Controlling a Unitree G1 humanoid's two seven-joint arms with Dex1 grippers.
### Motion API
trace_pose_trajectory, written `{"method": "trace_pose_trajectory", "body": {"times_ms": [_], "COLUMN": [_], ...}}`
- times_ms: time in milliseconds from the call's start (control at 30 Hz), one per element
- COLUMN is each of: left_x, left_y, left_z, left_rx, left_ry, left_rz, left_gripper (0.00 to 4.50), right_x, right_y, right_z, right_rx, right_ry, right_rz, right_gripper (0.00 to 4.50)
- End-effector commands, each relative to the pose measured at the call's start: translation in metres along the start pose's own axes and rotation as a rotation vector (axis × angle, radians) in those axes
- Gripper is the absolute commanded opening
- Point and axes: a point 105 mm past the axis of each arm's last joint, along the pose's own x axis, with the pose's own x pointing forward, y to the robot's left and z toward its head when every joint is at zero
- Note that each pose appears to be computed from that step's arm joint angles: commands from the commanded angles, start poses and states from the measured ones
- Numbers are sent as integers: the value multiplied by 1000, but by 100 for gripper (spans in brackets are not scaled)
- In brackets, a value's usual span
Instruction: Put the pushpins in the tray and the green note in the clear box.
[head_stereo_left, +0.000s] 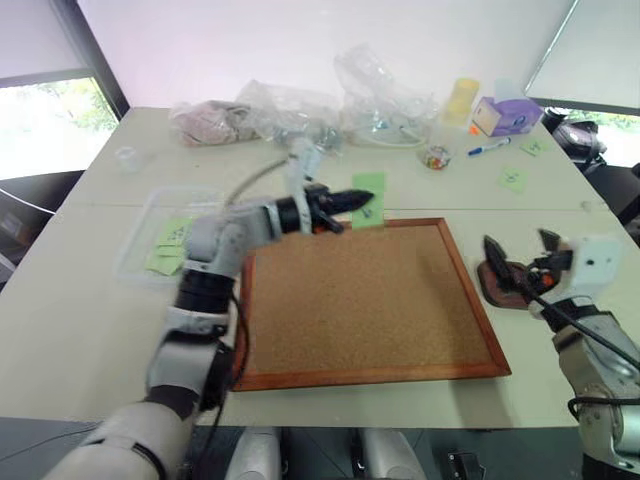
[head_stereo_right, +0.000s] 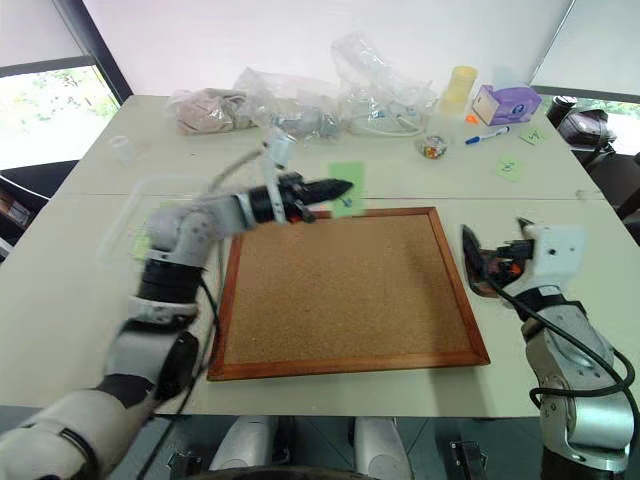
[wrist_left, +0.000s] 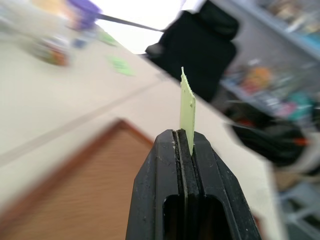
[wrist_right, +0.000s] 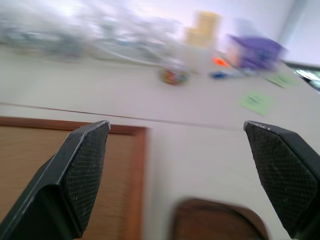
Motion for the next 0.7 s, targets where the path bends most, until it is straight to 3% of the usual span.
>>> {"method": "trace_pose_trajectory", "body": {"times_ms": [33, 200, 333, 667, 700], "left_x": [-36, -119, -168, -205, -207], "left_y": [26, 69, 83, 102, 106], "left_z": [39, 57, 49, -17, -20], "left_rx": [97, 73, 40, -46, -44], "left_ry": [-30, 27, 91, 323, 331], "left_rz": [149, 357, 435, 565, 587], "left_gripper": [0, 0, 0, 0, 69], "right_x": [3, 0, 2, 15, 15], "right_y": [51, 115, 133, 145, 144], "right_z": [23, 20, 4, -13, -14], "right_rx": [30, 50, 39, 53, 53], "right_ry": [-37, 32, 88, 85, 86], "right_rz": [239, 557, 646, 663, 658], "right_gripper": [443, 443, 443, 443, 450]}}
